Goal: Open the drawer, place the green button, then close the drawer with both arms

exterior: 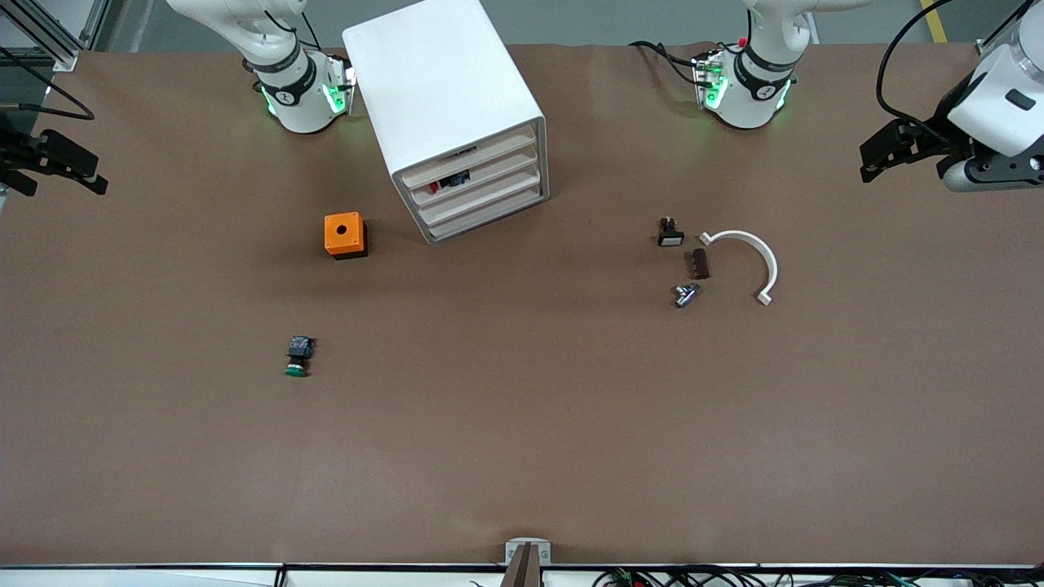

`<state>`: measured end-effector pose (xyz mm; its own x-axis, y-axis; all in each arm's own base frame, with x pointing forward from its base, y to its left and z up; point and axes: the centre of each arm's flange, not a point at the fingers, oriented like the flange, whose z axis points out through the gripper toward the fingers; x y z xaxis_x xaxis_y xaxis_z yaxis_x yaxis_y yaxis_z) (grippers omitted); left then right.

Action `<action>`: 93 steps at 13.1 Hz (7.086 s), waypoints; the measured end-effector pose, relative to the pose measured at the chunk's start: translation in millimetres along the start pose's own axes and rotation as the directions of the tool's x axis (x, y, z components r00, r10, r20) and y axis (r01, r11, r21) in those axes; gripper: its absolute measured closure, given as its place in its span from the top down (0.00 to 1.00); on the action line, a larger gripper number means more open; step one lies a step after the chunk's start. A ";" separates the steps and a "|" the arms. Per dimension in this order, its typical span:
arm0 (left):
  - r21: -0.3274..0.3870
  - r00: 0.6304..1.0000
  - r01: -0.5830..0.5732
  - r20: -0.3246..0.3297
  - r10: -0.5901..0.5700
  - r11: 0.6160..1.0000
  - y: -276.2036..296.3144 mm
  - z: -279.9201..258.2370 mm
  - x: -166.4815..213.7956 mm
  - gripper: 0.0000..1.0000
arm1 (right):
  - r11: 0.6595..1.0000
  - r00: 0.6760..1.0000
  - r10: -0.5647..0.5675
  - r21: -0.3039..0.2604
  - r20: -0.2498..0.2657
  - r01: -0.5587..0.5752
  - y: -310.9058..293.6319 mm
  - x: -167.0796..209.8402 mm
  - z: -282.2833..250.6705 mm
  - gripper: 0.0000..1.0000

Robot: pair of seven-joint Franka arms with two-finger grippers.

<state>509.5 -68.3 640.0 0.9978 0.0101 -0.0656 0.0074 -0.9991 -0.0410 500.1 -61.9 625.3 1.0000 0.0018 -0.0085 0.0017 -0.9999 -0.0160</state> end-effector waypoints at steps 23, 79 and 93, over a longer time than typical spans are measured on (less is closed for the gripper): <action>-0.029 0.928 0.346 0.156 -0.337 0.938 129.4 201.0 112.0 1.00 | 1.000 0.998 0.025 0.013 -0.055 -0.024 4.7 1.6 -18.5 1.00; 0.824 -0.461 0.566 0.278 -0.843 -0.038 397.0 457.9 35.1 0.16 | 0.934 0.933 0.357 0.018 0.032 -0.358 -186.9 73.9 280.3 0.41; 0.673 -0.468 0.734 0.404 -0.786 -0.091 285.5 373.9 146.3 1.00 | 0.701 0.703 0.710 0.051 0.034 -0.711 -477.6 -80.4 291.8 0.41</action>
<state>632.9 -336.9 245.9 -0.4997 0.7965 -0.3403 0.6877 0.1260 -0.7150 416.4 420.1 341.9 0.7038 -0.7086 -0.0513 -0.7104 -0.7016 -0.0560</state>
